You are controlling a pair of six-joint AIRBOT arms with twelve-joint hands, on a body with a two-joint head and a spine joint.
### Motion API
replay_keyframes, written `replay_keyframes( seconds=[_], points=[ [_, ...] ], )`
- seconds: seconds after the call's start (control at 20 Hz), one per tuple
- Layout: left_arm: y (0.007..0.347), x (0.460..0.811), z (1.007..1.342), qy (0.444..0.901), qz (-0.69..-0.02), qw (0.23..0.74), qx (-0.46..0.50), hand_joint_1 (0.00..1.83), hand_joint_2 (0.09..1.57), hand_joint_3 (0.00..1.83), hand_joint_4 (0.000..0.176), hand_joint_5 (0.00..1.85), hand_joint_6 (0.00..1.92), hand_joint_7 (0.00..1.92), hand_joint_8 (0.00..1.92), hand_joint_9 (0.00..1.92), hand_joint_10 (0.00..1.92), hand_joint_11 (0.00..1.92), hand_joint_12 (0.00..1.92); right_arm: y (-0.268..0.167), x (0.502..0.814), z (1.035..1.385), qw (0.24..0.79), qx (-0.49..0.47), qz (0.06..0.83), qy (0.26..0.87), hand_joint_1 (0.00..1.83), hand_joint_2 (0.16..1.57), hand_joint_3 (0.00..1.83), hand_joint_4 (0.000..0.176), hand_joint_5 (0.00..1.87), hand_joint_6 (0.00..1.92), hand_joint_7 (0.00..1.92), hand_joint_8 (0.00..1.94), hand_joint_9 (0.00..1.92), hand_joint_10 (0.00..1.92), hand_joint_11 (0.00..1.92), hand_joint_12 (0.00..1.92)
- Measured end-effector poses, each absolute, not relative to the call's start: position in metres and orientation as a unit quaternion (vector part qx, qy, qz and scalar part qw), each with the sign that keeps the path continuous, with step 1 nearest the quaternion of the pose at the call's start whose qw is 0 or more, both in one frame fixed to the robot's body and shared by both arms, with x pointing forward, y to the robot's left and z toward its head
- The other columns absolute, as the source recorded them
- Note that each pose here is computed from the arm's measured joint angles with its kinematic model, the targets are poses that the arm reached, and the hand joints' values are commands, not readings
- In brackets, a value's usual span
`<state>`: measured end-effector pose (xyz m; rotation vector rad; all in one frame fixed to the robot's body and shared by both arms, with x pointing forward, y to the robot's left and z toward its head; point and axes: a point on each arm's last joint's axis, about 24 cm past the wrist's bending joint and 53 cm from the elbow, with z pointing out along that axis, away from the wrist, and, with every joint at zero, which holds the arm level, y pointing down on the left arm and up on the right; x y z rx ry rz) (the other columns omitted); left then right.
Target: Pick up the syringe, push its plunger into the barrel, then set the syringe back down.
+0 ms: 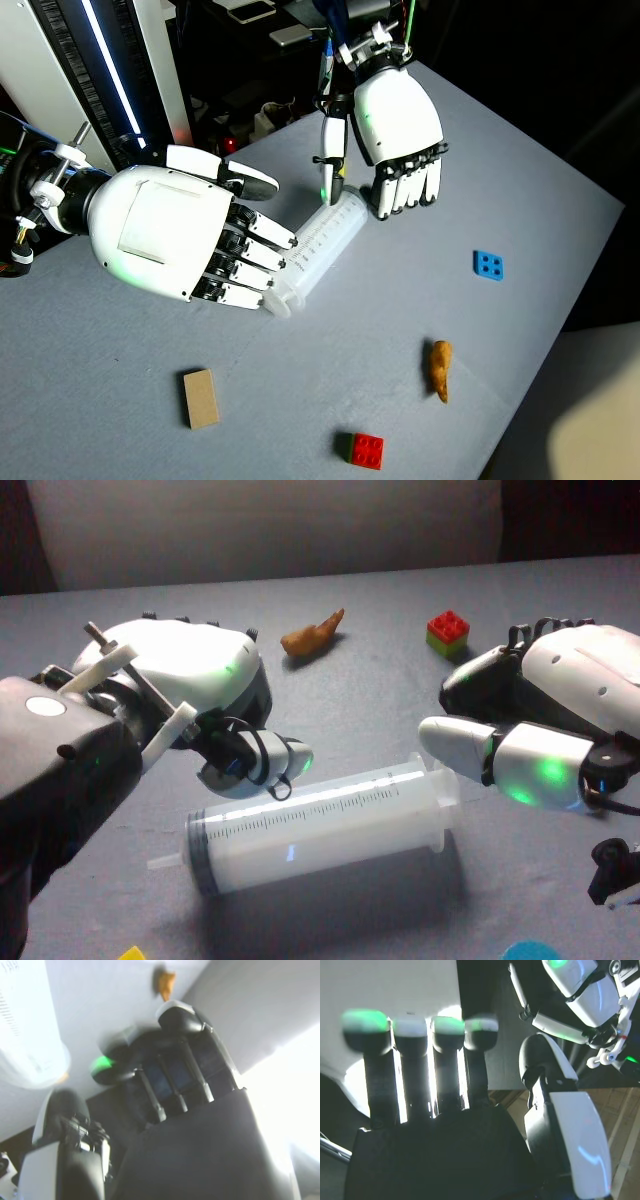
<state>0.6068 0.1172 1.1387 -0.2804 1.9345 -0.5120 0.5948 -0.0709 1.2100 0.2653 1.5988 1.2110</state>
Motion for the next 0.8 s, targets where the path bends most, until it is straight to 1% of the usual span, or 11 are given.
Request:
replay_keyframes(
  seconds=[0.05,0.1,0.15,0.25,0.35,0.45,0.6,0.7,0.8],
  points=[
    [0.118,0.604,1.136,0.814,-0.215,0.526,-0.125,0.42,1.36,0.02,0.000,1.35,1.92,1.37,1.92,1.39,1.92,1.38,1.92,-0.071,0.595,1.210,0.532,0.111,0.507,0.669,0.26,1.36,0.01,0.000,1.20,1.92,1.26,1.94,1.43,1.92,1.55,1.92],
    [0.118,0.603,1.136,0.814,-0.216,0.524,-0.128,0.46,1.36,0.01,0.000,1.40,1.92,1.41,1.92,1.44,1.92,1.44,1.92,-0.071,0.595,1.210,0.532,0.111,0.507,0.670,0.24,1.39,0.02,0.000,1.25,1.92,1.29,1.94,1.46,1.92,1.58,1.92],
    [0.118,0.605,1.140,0.812,-0.218,0.526,-0.131,0.47,1.37,0.01,0.000,1.41,1.92,1.43,1.92,1.47,1.92,1.50,1.92,-0.071,0.595,1.210,0.533,0.110,0.506,0.669,0.26,1.42,0.02,0.000,1.28,1.92,1.31,1.94,1.50,1.92,1.62,1.92],
    [0.121,0.609,1.153,0.801,-0.220,0.541,-0.131,0.44,1.41,0.01,0.000,1.43,1.92,1.48,1.92,1.51,1.92,1.56,1.92,-0.071,0.595,1.210,0.533,0.111,0.507,0.669,0.31,1.45,0.01,0.000,1.29,1.92,1.30,1.94,1.50,1.92,1.62,1.92],
    [0.125,0.611,1.158,0.797,-0.218,0.546,-0.136,0.45,1.43,0.01,0.000,1.44,1.92,1.48,1.92,1.51,1.92,1.58,1.92,-0.071,0.595,1.210,0.533,0.110,0.507,0.668,0.31,1.46,0.01,0.000,1.30,1.92,1.29,1.94,1.48,1.92,1.60,1.92],
    [0.125,0.611,1.155,0.800,-0.219,0.541,-0.140,0.43,1.44,0.01,0.000,1.42,1.92,1.46,1.92,1.51,1.92,1.56,1.92,-0.071,0.595,1.210,0.533,0.110,0.507,0.668,0.36,1.46,0.00,0.000,1.25,1.92,1.25,1.94,1.42,1.92,1.53,1.92],
    [0.120,0.607,1.157,0.800,-0.225,0.539,-0.136,0.46,1.44,0.00,0.000,1.38,1.92,1.42,1.92,1.48,1.92,1.53,1.92,-0.071,0.595,1.211,0.534,0.111,0.507,0.667,0.34,1.47,0.00,0.000,1.22,1.92,1.23,1.94,1.39,1.92,1.50,1.92],
    [0.119,0.607,1.156,0.801,-0.227,0.537,-0.136,0.49,1.43,0.00,0.000,1.36,1.92,1.42,1.92,1.47,1.92,1.52,1.92,-0.072,0.595,1.211,0.535,0.111,0.507,0.666,0.36,1.46,0.00,0.000,1.22,1.92,1.23,1.94,1.39,1.92,1.50,1.92],
    [0.119,0.607,1.156,0.801,-0.227,0.537,-0.136,0.49,1.43,0.00,0.000,1.35,1.92,1.41,1.92,1.47,1.92,1.51,1.92,-0.071,0.595,1.211,0.535,0.111,0.507,0.666,0.31,1.47,0.00,0.000,1.22,1.92,1.23,1.94,1.39,1.92,1.50,1.92]
  ],
)
